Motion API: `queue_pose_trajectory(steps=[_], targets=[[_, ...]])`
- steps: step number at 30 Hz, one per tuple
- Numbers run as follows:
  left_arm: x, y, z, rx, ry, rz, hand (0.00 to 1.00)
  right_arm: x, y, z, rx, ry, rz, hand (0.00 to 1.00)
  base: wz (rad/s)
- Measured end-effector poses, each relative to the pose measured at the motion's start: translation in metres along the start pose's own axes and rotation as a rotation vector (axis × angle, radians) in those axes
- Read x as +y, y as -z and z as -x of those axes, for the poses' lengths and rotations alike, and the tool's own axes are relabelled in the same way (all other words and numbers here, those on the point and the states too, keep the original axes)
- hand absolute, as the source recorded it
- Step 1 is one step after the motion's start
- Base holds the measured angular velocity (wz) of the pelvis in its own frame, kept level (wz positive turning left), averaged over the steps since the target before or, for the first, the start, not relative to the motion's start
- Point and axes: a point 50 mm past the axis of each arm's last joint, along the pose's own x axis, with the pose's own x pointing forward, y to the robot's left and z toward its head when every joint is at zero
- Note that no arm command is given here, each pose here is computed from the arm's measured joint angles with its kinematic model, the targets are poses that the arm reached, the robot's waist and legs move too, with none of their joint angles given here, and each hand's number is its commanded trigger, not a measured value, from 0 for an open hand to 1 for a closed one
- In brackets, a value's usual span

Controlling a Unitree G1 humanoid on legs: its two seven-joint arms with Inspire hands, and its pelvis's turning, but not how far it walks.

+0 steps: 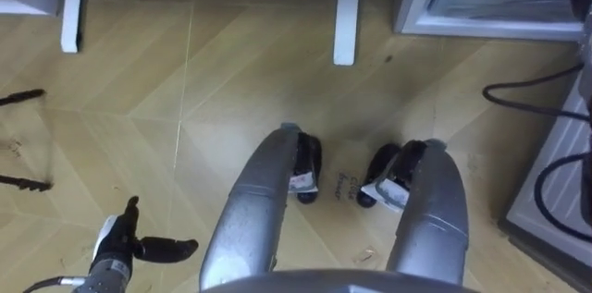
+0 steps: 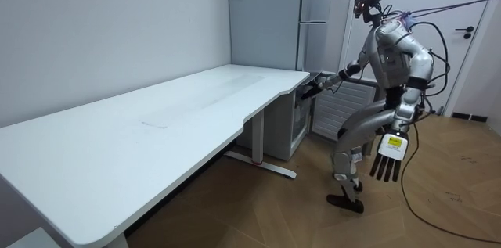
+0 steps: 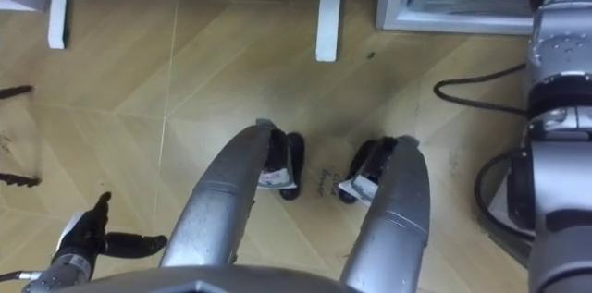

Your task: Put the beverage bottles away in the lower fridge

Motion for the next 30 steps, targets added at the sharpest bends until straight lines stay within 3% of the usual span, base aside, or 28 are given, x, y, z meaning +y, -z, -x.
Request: queue_pose_trajectory(steps=[10,16,22,30], targets=[[0.0,-0.009,-0.001,-0.034,0.009,0.007,0.0,-0.017,0.006,0.002,0.069,-0.002,0.052,0.0,0.05],[0.009,-0.011,-0.003,-0.03,-0.019,0.029,0.0,-0.032,0.007,0.004,0.104,-0.026,0.081,0.0,0.0],[0.009,-0.007,-0.004,-0.01,-0.017,0.027,0.0,-0.065,0.007,0.014,0.137,0.012,0.126,0.0,-0.07],[0.013,-0.005,-0.011,0.028,-0.015,0.02,0.0,-0.141,0.008,0.044,0.286,0.22,0.423,0.0,-0.02]])
